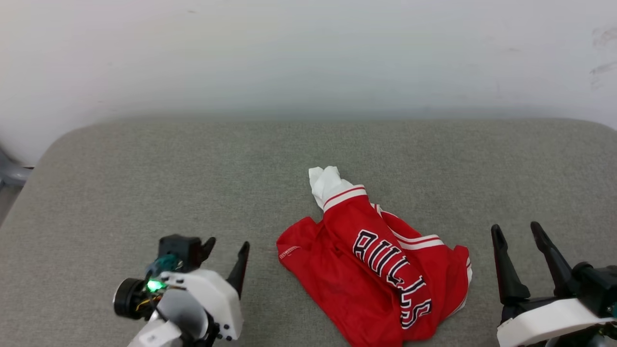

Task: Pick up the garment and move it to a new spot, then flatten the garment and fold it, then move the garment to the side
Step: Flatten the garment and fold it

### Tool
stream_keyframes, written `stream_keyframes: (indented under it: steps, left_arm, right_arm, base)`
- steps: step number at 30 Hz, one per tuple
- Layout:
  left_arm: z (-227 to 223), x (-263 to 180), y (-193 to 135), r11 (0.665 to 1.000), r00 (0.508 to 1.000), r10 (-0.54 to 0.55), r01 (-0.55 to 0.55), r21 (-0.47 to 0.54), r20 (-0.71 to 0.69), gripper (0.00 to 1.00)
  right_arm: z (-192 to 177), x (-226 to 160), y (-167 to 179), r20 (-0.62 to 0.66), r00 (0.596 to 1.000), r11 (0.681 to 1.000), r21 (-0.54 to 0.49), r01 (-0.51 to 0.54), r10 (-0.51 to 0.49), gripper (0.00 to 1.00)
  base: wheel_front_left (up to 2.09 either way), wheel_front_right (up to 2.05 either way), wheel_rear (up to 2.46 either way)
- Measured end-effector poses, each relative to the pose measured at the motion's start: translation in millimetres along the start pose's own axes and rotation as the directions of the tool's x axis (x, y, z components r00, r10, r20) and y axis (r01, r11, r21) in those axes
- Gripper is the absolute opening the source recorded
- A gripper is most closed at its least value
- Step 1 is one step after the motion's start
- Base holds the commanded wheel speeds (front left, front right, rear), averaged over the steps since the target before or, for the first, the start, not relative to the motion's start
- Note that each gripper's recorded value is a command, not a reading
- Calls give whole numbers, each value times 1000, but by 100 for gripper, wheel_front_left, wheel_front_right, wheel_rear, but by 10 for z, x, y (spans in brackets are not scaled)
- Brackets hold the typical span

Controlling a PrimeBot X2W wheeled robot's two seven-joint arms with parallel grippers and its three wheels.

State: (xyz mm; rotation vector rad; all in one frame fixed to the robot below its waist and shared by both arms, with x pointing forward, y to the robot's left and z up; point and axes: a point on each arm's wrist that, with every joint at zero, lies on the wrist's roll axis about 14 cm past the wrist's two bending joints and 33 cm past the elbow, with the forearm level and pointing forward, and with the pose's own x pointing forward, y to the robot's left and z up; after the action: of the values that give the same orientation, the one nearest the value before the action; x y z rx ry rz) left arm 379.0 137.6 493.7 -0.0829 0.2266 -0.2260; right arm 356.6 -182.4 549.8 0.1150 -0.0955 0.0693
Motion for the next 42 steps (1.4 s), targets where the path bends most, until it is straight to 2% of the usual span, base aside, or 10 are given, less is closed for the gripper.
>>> stream_keyframes:
  steps: [5,9,17,23,25,26,28,33,38,42]
  left_arm:
    - [-124,266,-262,994,984,-108,110,8,-142,100]
    - [-313,480,-470,980,945,-186,198,17,-268,100]
    - [-816,754,-696,938,805,-268,344,48,-530,100]
    - [-1139,814,-708,911,679,-256,407,63,-688,100]
    - [-1181,823,-719,905,652,-256,422,60,-713,32]
    - [-1187,831,-720,904,650,-256,424,61,-715,2]
    - [-1180,832,-717,902,651,-259,427,62,-714,0]
    - [-1020,816,-701,906,717,-268,414,84,-643,0]
    - [-706,713,-521,935,820,-233,337,111,-523,0]
    - [-615,440,-339,961,860,-180,257,99,-477,0]
  right_arm:
    - [-61,88,-36,-18,1000,1000,0,9,-9,100]
    - [-185,154,-88,-52,998,1000,4,25,-25,100]
    - [-391,241,-236,-92,993,998,13,69,-67,100]
    - [-523,234,-362,-117,987,994,17,109,-106,100]
    - [-560,218,-397,-126,985,993,16,120,-117,100]
    - [-572,212,-413,-128,984,992,16,125,-122,100]
    - [-575,220,-425,-126,984,992,16,128,-125,100]
    - [-533,228,-455,-110,985,991,16,135,-133,100]
    - [-465,228,-395,-92,989,993,15,116,-115,100]
    - [-385,221,-334,-77,992,995,11,97,-96,100]
  base:
    - [0,0,0]
    - [0,0,0]
    - [0,0,0]
    - [0,0,0]
    - [0,0,0]
    - [0,0,0]
    - [0,0,0]
    - [0,0,0]
    - [0,0,0]
    - [0,0,0]
